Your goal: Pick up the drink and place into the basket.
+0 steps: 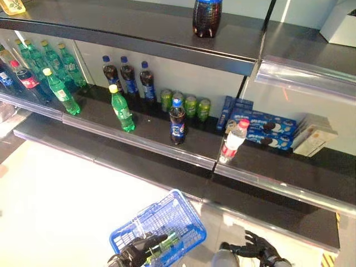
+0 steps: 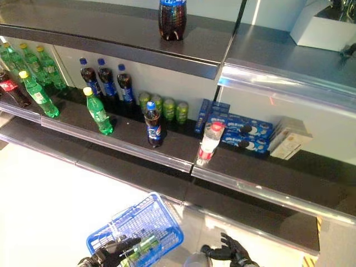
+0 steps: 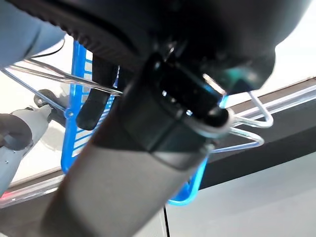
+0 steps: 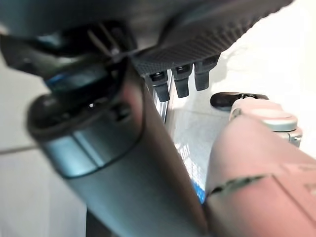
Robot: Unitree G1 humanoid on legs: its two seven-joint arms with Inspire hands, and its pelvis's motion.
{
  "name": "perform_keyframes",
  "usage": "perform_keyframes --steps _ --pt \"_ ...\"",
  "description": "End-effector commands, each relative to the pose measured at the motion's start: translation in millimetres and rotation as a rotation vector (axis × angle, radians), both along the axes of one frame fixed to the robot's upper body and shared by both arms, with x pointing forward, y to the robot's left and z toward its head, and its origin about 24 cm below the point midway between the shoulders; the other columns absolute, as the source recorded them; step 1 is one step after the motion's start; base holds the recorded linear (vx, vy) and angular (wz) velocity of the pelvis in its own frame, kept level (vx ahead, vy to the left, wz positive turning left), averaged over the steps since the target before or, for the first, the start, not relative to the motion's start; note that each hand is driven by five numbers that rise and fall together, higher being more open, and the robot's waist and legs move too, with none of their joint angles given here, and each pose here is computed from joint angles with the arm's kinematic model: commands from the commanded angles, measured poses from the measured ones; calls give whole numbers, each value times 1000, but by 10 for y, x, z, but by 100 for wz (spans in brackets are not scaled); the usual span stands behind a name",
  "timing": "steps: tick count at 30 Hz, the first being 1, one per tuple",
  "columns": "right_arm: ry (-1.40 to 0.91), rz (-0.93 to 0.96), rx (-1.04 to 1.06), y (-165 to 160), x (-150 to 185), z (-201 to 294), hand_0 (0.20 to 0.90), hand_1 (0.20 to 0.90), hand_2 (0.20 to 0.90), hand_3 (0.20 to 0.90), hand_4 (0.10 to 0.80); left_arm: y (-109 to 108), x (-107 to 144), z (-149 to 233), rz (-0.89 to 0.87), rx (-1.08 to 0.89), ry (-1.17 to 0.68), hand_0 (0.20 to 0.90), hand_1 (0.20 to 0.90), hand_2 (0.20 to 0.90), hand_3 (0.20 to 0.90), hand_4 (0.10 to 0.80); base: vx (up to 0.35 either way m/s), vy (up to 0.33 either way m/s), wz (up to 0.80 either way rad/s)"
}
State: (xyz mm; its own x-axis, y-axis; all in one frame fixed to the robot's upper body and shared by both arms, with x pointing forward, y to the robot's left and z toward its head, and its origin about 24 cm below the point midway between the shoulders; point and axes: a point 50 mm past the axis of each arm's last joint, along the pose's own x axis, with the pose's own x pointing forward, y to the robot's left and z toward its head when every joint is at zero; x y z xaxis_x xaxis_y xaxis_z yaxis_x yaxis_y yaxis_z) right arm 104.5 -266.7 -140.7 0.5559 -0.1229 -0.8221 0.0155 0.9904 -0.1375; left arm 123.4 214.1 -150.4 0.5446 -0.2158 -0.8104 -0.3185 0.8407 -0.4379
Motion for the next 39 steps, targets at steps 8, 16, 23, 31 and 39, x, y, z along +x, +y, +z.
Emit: perform_keyframes --steps 8,16,23,31,39 --pt "145 -2 35 18 -87 -83 900 900 900 900 800 304 364 233 27 57 -174 300 300 300 200 100 -92 -80 -22" --pt "174 74 54 162 -95 -128 900 900 900 900 800 304 138 125 35 69 -99 300 300 300 200 100 -24 -44 -14" --pt "162 70 49 146 -52 -115 900 900 900 900 800 291 116 113 32 68 -97 300 300 300 200 100 -21 3 -1" --pt "175 72 31 127 -17 -108 900 900 900 900 800 282 127 112 17 71 -91 300 300 300 200 100 -48 7 4" --pt "190 46 41 127 -59 -123 900 900 900 900 800 221 116 97 -17 54 -88 300 300 300 200 100 -10 -9 6"
